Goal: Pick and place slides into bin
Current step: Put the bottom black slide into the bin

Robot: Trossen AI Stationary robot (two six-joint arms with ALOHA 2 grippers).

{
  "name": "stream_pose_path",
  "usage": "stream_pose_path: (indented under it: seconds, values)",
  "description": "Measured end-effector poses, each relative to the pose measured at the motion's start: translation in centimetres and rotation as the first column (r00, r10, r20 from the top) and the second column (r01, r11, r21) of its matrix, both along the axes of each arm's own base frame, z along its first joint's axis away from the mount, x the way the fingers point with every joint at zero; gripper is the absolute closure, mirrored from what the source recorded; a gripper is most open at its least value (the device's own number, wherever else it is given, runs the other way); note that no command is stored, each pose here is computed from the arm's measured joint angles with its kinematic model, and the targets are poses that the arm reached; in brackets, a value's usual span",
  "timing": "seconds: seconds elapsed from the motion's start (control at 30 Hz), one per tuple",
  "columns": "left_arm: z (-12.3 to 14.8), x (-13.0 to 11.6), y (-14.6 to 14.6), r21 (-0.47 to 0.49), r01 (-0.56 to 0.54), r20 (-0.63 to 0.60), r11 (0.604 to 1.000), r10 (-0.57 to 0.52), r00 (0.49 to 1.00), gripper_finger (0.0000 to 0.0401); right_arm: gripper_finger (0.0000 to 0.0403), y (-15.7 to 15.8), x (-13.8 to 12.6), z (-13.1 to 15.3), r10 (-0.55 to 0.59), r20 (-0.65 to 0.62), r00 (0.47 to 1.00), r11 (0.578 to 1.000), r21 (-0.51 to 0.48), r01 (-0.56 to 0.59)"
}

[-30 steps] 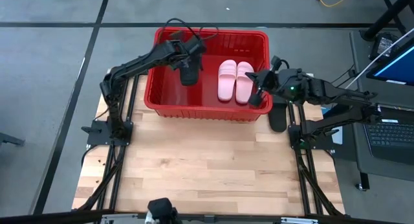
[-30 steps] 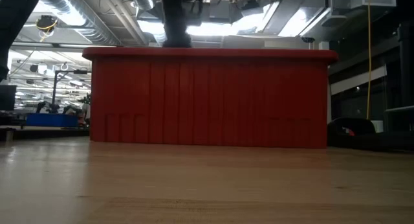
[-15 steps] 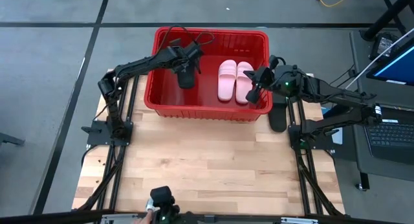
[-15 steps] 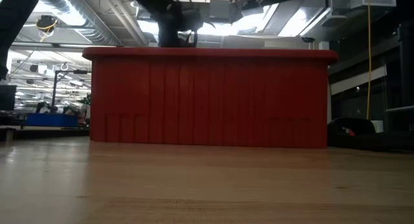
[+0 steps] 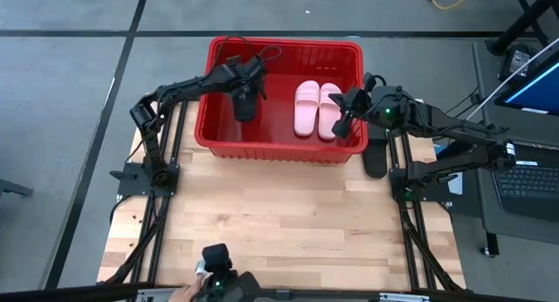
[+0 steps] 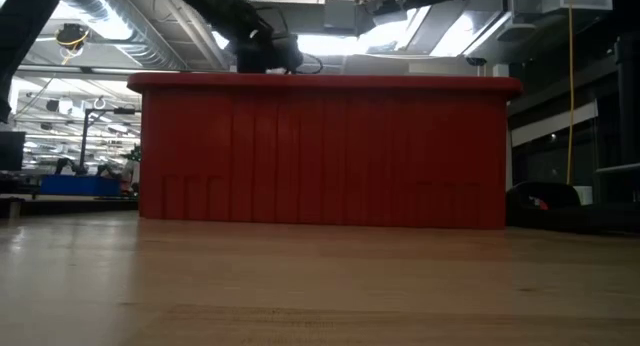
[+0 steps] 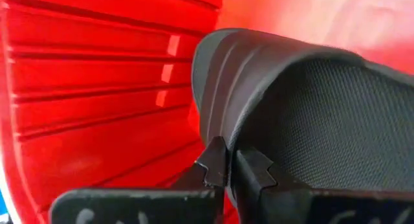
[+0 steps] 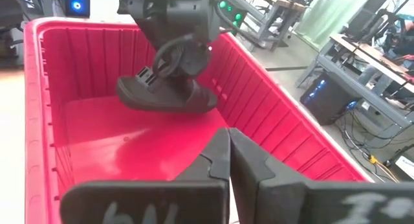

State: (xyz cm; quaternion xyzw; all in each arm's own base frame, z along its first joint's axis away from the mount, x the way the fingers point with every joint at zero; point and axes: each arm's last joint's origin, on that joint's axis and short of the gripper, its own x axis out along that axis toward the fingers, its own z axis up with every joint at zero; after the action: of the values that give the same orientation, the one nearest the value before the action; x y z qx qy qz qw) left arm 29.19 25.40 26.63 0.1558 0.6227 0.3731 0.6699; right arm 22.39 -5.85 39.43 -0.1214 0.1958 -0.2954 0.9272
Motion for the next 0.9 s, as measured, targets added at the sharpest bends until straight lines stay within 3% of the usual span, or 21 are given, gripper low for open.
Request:
stream_pose_path:
  seconds: [0.2,0.4,0.9]
  values:
    - [0.2,-0.7,1.0,0.009,0.003,-0.004,1.0,-0.003,1.0,0.0397,0.0398,0.0,0.0,0.1,0.0,0.006,1.0,1.0,-0.001,0.0]
    - [0.2,-1.6,2.0,-0.042,0.001,0.051,0.999,0.001,0.999,0.0397,0.0398,0.0,0.0,0.1,-0.002,0.01,1.0,1.0,0.004,0.002]
    - [0.1,-3.1,3.1,-0.07,-0.016,0.018,0.997,0.017,1.0,0.0397,0.0398,0.0,0.0,0.1,-0.009,0.022,1.0,1.0,0.021,0.009]
